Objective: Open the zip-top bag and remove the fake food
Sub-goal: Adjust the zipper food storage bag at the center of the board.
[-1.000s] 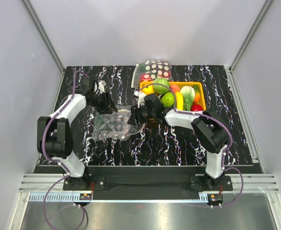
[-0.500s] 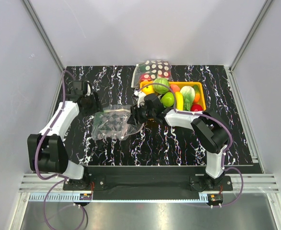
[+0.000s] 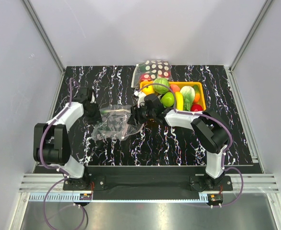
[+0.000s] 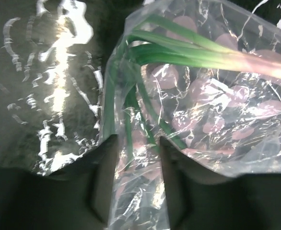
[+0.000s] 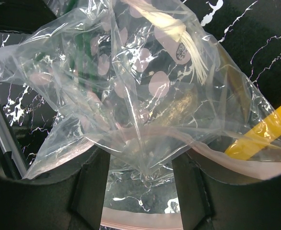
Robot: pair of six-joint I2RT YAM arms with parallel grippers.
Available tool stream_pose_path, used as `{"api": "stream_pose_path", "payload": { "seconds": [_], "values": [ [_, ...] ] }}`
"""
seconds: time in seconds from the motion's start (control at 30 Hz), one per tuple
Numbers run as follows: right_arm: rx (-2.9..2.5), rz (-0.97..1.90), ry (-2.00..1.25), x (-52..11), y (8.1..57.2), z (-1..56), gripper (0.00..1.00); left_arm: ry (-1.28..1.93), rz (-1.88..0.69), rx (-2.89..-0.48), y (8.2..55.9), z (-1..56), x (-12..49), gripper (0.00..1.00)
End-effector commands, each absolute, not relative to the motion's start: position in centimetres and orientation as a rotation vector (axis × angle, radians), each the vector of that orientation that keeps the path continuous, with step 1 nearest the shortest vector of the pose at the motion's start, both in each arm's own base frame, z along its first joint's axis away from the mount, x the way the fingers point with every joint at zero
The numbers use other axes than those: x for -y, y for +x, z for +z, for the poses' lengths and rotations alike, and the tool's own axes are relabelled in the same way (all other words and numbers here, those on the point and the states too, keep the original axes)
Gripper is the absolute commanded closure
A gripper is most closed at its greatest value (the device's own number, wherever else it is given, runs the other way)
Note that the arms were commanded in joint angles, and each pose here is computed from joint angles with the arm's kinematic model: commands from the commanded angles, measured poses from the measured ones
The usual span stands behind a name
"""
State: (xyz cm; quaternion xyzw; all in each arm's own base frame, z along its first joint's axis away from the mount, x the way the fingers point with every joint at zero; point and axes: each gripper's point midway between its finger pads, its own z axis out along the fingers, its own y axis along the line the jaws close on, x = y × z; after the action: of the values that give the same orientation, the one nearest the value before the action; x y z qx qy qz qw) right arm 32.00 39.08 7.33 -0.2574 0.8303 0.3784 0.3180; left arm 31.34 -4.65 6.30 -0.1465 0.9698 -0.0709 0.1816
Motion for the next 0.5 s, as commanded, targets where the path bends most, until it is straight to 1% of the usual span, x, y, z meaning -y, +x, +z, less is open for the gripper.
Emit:
{"api": "stream_pose_path", "payload": {
  "seconds": [0.0, 0.13, 0.33, 0.43, 0.47],
  "values": [
    [-2.097, 1.001, -0.674, -39.9, 32.7, 9.8, 0.41, -0.365, -0.303, -2.740, 32.2, 5.3, 5.9, 0.67],
    [-2.100, 1.000, -0.675, -40.2, 33.0, 9.1, 0.44, -0.349, -0.397, -2.791, 31.3, 4.0, 7.1, 0.81],
    [-2.116, 1.009, -0.691, -40.4, 32.8, 7.8, 0.46, -0.321, -0.502, -2.829, 30.5, 3.1, 8.3, 0.88],
    [-2.121, 0.995, -0.689, -40.1, 32.8, 8.1, 0.46, -0.317, -0.523, -2.840, 30.4, 2.7, 8.6, 0.93],
    [-2.129, 0.987, -0.688, -39.8, 32.6, 8.1, 0.46, -0.323, -0.522, -2.846, 30.3, 2.6, 8.6, 0.96]
  ]
}}
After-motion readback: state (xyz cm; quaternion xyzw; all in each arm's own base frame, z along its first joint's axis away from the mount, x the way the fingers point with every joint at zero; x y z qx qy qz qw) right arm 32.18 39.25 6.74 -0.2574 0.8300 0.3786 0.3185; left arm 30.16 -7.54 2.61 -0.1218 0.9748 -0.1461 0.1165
